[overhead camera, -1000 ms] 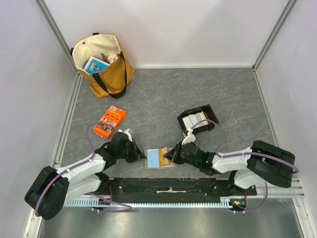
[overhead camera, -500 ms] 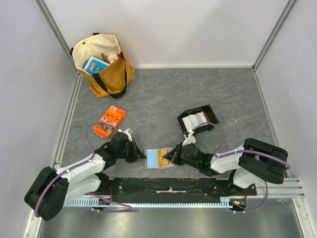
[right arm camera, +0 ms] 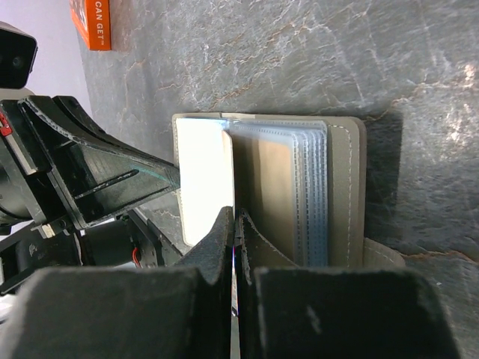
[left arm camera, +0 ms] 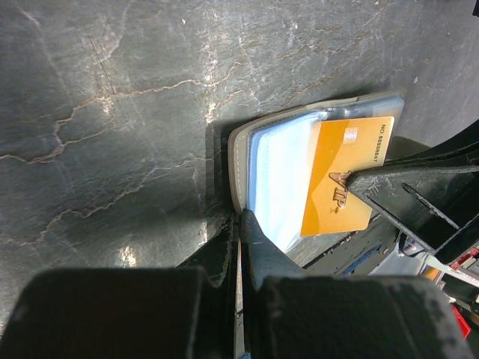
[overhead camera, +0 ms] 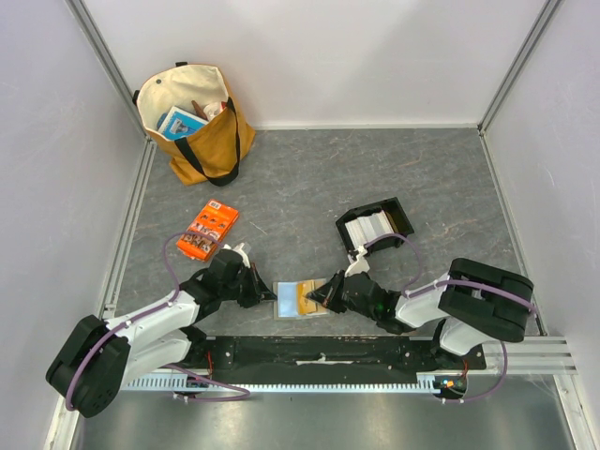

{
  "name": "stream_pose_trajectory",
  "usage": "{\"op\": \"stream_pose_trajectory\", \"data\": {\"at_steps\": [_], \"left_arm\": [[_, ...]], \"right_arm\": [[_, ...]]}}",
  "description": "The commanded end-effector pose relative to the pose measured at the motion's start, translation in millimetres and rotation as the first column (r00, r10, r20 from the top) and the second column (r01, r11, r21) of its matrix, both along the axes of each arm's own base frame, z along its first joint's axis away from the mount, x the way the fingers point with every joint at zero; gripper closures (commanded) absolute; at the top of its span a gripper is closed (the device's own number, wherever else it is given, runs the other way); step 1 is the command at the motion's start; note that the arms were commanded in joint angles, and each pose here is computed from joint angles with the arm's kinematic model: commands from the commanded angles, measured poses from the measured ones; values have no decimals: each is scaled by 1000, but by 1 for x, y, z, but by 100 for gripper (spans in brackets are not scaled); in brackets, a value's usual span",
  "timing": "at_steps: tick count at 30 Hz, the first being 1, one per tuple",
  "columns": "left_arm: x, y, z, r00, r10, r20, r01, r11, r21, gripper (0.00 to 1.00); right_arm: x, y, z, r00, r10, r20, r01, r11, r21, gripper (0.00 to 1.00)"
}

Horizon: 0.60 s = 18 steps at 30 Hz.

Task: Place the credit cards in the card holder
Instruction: Insert the credit card into the card holder.

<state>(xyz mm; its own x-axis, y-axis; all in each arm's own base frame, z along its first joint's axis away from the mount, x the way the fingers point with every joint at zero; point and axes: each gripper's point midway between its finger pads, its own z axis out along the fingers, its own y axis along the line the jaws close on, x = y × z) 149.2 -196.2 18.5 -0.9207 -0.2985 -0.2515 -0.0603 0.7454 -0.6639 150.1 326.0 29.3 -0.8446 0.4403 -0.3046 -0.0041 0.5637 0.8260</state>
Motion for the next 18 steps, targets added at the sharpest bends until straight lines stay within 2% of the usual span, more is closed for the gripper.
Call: {"op": "stream_pose_trajectory", "data": {"at_steps": [1, 7, 18], "left_arm": [[2, -1, 3, 1000, 20, 2, -20, 1000, -22, 98], [2, -1, 2, 1000, 21, 3, -21, 1000, -19, 98], [2, -1, 3, 1000, 20, 5, -20, 1000, -22, 98]], "right_arm": [[-3, 0, -1, 1000, -1, -20, 1, 1000, 28, 100], [-2, -17, -3, 995, -88, -48, 89, 996, 20, 100], [0, -10, -4, 999, -49, 4, 49, 997, -54, 100]]}}
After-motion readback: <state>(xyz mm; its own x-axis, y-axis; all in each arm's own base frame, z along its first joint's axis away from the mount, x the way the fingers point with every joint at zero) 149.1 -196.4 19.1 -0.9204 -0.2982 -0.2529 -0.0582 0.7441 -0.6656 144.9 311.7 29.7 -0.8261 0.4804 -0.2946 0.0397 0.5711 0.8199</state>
